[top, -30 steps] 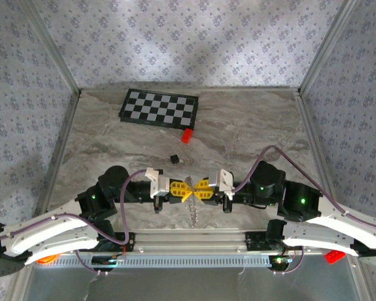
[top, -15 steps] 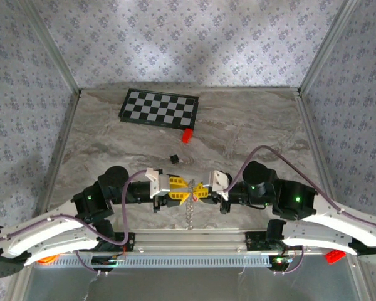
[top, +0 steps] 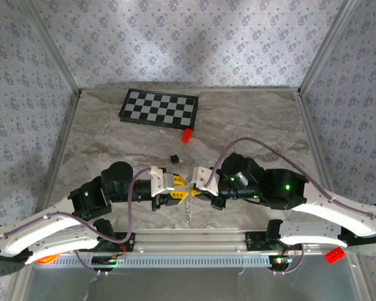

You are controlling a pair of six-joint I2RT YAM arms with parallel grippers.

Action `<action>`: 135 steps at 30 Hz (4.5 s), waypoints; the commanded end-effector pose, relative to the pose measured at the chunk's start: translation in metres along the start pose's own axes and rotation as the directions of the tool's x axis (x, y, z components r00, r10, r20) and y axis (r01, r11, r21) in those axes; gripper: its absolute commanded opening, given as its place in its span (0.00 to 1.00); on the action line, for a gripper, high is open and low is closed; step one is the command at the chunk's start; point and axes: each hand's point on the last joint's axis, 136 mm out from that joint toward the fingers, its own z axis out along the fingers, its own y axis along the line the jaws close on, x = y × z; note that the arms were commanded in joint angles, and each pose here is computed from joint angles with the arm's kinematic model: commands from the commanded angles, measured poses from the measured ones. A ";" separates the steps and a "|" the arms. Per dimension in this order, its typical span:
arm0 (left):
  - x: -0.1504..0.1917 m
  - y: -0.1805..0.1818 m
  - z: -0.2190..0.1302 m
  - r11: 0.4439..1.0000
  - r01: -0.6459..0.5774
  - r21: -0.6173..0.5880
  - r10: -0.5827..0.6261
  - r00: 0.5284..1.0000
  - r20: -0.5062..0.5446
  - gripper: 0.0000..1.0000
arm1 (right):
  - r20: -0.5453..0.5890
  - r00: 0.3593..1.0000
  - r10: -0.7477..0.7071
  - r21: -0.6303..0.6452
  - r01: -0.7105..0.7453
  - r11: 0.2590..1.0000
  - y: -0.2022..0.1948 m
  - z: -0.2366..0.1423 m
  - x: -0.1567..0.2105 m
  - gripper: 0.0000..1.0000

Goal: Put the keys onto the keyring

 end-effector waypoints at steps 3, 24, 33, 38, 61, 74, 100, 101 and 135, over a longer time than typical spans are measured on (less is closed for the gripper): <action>-0.002 0.005 0.000 0.999 -0.019 -0.028 0.019 1.000 -0.020 0.25 | 0.035 0.999 -0.016 -0.011 0.017 1.000 0.002 -0.012 -0.015 0.00; -0.019 0.002 -0.002 1.000 0.001 -0.009 -0.001 0.997 0.076 0.00 | 0.057 0.998 0.019 -0.039 -0.017 0.999 0.007 -0.004 -0.015 0.02; -0.043 -0.006 -0.012 1.000 -0.007 0.024 0.001 0.972 0.233 0.00 | 0.097 0.992 0.077 -0.034 -0.074 0.997 0.008 -0.004 -0.007 0.19; -0.051 -0.013 -0.012 0.998 -0.012 0.063 -0.007 0.954 0.300 0.00 | 0.159 0.984 0.082 -0.015 -0.081 0.997 0.005 -0.013 -0.015 0.19; -0.048 -0.014 -0.001 0.994 0.027 0.102 -0.060 0.942 0.330 0.00 | 0.291 0.954 0.070 -0.038 -0.062 0.997 0.010 -0.031 -0.021 0.11; -0.010 -0.015 0.007 0.994 0.025 0.105 -0.027 0.999 0.022 0.21 | 0.158 0.987 0.031 0.044 -0.039 0.998 -0.002 -0.026 -0.005 0.00; -0.002 -0.009 0.017 0.996 0.000 0.093 0.006 0.998 -0.059 0.21 | -0.081 0.994 -0.078 -0.010 0.077 0.997 0.007 -0.017 0.008 0.00; -0.002 -0.009 0.018 0.995 0.000 0.097 0.006 0.998 -0.059 0.20 | -0.075 0.994 -0.079 -0.013 0.078 0.997 0.008 -0.017 0.007 0.00; -0.056 -0.023 0.008 0.984 0.014 0.180 -0.068 0.953 0.295 0.00 | 0.277 0.959 0.056 0.003 -0.059 0.998 0.008 -0.038 -0.004 0.16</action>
